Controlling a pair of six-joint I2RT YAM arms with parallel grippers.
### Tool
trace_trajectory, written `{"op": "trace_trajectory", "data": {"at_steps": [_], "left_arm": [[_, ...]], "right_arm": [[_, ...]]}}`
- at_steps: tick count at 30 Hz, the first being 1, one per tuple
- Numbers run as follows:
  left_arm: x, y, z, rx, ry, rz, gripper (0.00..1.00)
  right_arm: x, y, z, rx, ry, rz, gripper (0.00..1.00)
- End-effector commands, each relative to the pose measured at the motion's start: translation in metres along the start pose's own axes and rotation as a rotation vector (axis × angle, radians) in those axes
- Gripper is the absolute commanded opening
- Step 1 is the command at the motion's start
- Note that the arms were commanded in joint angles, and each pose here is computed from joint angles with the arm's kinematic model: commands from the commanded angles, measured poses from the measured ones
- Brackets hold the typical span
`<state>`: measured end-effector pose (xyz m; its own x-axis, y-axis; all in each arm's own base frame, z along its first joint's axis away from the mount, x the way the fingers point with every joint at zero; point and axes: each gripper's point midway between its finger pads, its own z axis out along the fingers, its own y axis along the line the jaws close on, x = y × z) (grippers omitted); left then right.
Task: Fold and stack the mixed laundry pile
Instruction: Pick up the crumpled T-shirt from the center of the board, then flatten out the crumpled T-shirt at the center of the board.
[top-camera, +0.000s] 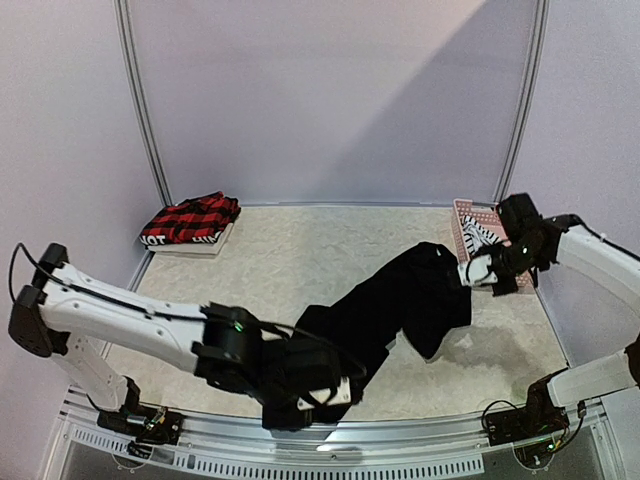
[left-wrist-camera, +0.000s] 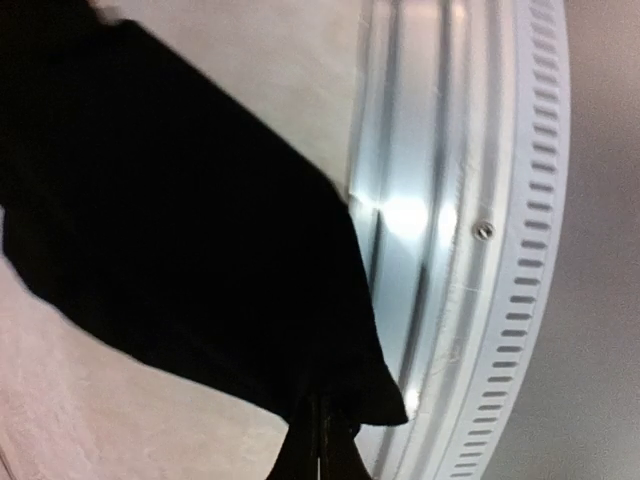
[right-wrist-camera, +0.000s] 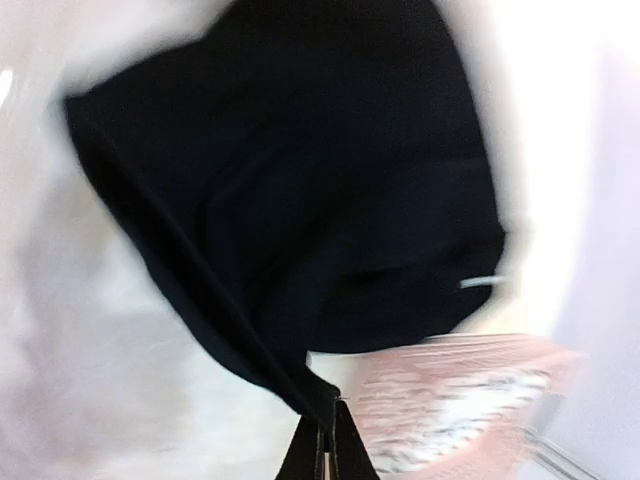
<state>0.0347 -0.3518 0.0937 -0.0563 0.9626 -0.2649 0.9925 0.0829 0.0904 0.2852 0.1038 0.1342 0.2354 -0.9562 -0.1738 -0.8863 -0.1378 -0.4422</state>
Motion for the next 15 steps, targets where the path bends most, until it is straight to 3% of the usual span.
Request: {"op": "trace_trajectory", "data": {"at_steps": [1, 9, 15], "left_arm": [[0.003, 0.073, -0.062, -0.19, -0.135, -0.169, 0.0], [0.057, 0.214, -0.225, -0.748, -0.336, -0.53, 0.0], [0.075, 0.263, -0.317, -1.109, -0.374, -0.58, 0.0]], "right_arm": [[-0.048, -0.037, -0.047, -0.007, -0.22, 0.264, 0.0], [-0.049, -0.174, -0.122, 0.29, -0.296, 0.616, 0.0], [-0.035, -0.266, -0.21, 0.56, -0.436, 0.864, 0.0]]}}
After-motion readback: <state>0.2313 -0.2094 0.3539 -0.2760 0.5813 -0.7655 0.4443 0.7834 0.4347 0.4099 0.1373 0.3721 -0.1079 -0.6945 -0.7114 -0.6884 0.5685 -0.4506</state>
